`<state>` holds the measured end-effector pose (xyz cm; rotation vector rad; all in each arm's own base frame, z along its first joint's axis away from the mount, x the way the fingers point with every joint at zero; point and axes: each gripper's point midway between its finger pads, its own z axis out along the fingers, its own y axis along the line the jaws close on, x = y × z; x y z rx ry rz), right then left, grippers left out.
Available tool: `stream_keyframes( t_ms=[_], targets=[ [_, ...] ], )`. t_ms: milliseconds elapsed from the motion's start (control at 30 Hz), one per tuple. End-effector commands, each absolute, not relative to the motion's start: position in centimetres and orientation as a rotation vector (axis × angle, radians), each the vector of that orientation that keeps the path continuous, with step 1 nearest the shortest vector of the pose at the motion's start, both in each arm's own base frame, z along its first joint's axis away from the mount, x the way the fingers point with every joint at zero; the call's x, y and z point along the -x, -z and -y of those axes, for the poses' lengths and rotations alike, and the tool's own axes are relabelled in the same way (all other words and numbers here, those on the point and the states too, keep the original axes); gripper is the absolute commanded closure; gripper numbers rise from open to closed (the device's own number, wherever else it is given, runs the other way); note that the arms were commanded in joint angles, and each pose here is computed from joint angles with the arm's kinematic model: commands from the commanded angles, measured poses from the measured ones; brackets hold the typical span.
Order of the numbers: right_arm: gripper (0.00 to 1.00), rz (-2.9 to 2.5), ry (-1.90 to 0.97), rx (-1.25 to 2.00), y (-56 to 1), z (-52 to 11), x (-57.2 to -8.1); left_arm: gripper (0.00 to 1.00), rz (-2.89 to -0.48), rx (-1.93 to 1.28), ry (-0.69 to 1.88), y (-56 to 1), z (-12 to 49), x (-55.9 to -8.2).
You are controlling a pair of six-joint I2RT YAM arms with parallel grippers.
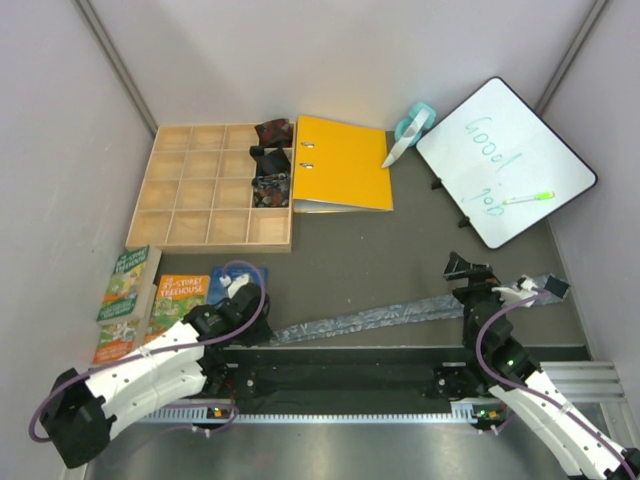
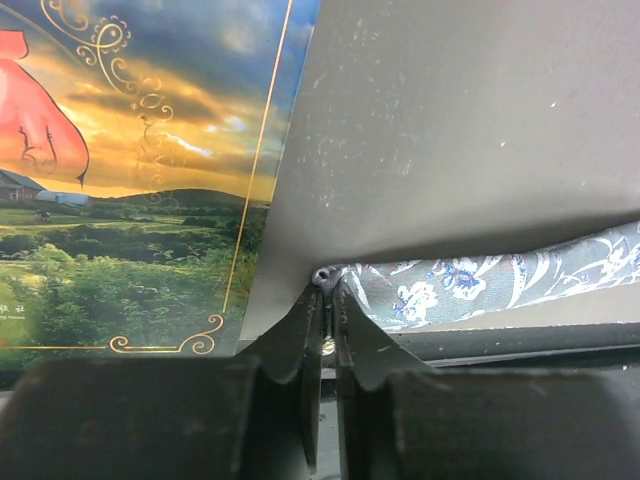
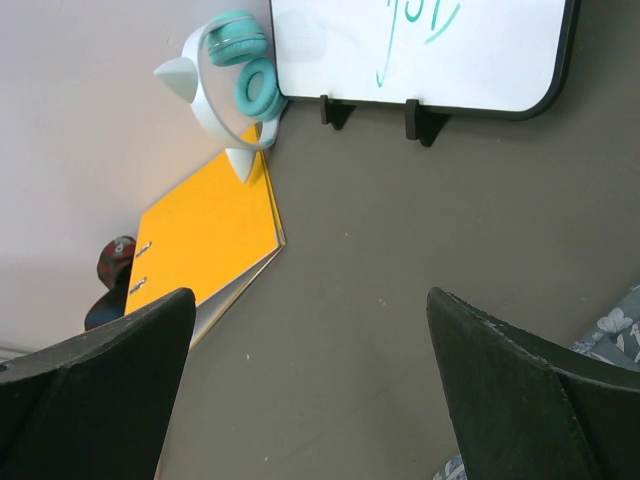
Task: Roll the ties
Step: Flatten out the tie at the center of the board.
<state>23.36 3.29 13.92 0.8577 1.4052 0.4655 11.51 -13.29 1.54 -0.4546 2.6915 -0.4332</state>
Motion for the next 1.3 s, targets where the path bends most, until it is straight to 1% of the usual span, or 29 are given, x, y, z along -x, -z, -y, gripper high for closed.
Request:
stream_keyframes(
  t_ms=[0,67,233,267,367,467,567,633,667,700,733,767,800,833,900,967,1033,1067,1100,1133,1167,1233,1267],
  targets=[
    [0.01,-1.387,-0.475,-0.872,-11.6,-3.3,-23.4,0.92,-2.617,0.420,0.464,-3.9,14.5,-13.6],
    [0.01,-1.386,-0.474,-0.874,-11.6,-3.3,-23.4,0.93,-2.577,0.422,0.423,-4.7,14.3,-14.9],
    [0.01,-1.383,-0.476,-0.878,-11.7,-3.2,-23.4,0.96,-2.429,0.356,0.401,-10.2,15.3,-19.7],
    [0.01,-1.383,-0.471,-0.877,-11.7,-3.2,-23.4,0.99,-2.394,0.334,0.395,-11.9,15.0,-21.2],
    [0.01,-1.380,-0.485,-0.859,-12.4,-3.4,-23.4,1.00,-2.368,0.280,0.406,-14.3,14.3,-23.5],
    [0.01,-1.403,-0.536,-0.735,-14.2,-5.0,-23.5,1.00,-2.371,0.245,0.397,-15.6,13.2,-24.5],
    [0.01,-1.398,-0.667,-0.668,-17.0,-7.2,-23.6,1.00,-2.438,0.239,0.326,-14.3,11.9,-23.6],
    [0.01,-1.523,-0.683,-0.610,-15.7,-9.4,-24.0,1.00,-2.461,0.243,0.332,-13.5,11.7,-23.1],
    [0.01,-1.527,-0.728,-0.606,-17.4,-10.3,-24.2,1.00,-2.484,0.248,0.332,-12.4,11.6,-22.6],
    [0.01,-1.670,-0.713,-0.550,-15.4,-12.3,-24.6,1.00,-2.497,0.236,0.360,-12.2,12.1,-22.4],
    [0.01,-1.725,-0.716,-0.539,-15.2,-13.3,-24.9,1.00,-2.512,0.225,0.380,-12.0,12.4,-22.3],
    [0.03,-1.743,-0.763,-0.536,-17.4,-14.7,-25.5,1.00,-2.527,0.226,0.383,-12.0,12.6,-22.3],
    [0.09,-1.828,-0.802,-0.477,-17.1,-16.8,-25.6,1.00,-2.565,0.232,0.369,-11.3,12.6,-22.2],
    [0.12,-1.895,-0.807,-0.448,-17.5,-18.8,-26.9,1.00,-2.593,0.240,0.374,-11.0,12.7,-22.1],
    [0.18,-1.986,-0.866,-0.375,-17.4,-21.9,-27.4,1.00,-2.639,0.218,0.408,-10.5,13.3,-21.8],
    [0.21,-2.036,-0.894,-0.319,-17.5,-25.0,-28.4,1.00,-2.658,0.198,0.437,-10.6,13.7,-21.5],
    [0.27,-2.051,-0.935,-0.285,-18.6,-27.2,-29.2,1.00,-2.669,0.199,0.397,-10.5,13.1,-21.3],
    [0.32,-2.100,-0.934,-0.266,-17.4,-28.6,-29.1,1.00,-2.666,0.193,0.372,-10.7,12.8,-21.4],
    [0.36,-2.135,-0.954,-0.241,-17.0,-29.8,-28.9,1.00,-2.679,0.188,0.342,-10.7,12.4,-21.1],
    [0.39,-2.126,-0.984,-0.226,-18.0,-31.1,-29.2,1.00,-2.676,0.187,0.304,-10.6,11.8,-21.2],
    [0.45,-2.175,-0.980,-0.211,-16.5,-32.4,-28.9,1.00,-2.665,0.191,0.272,-10.8,11.4,-21.4],
    [0.49,-2.188,-1.040,-0.153,-17.1,-35.3,-27.7,1.00,-2.667,0.181,0.255,-10.8,11.2,-21.4],
    [0.54,-2.227,-1.036,-0.150,-15.7,-36.3,-27.5,1.00,-2.663,0.184,0.246,-11.0,11.1,-21.5]
  ],
)
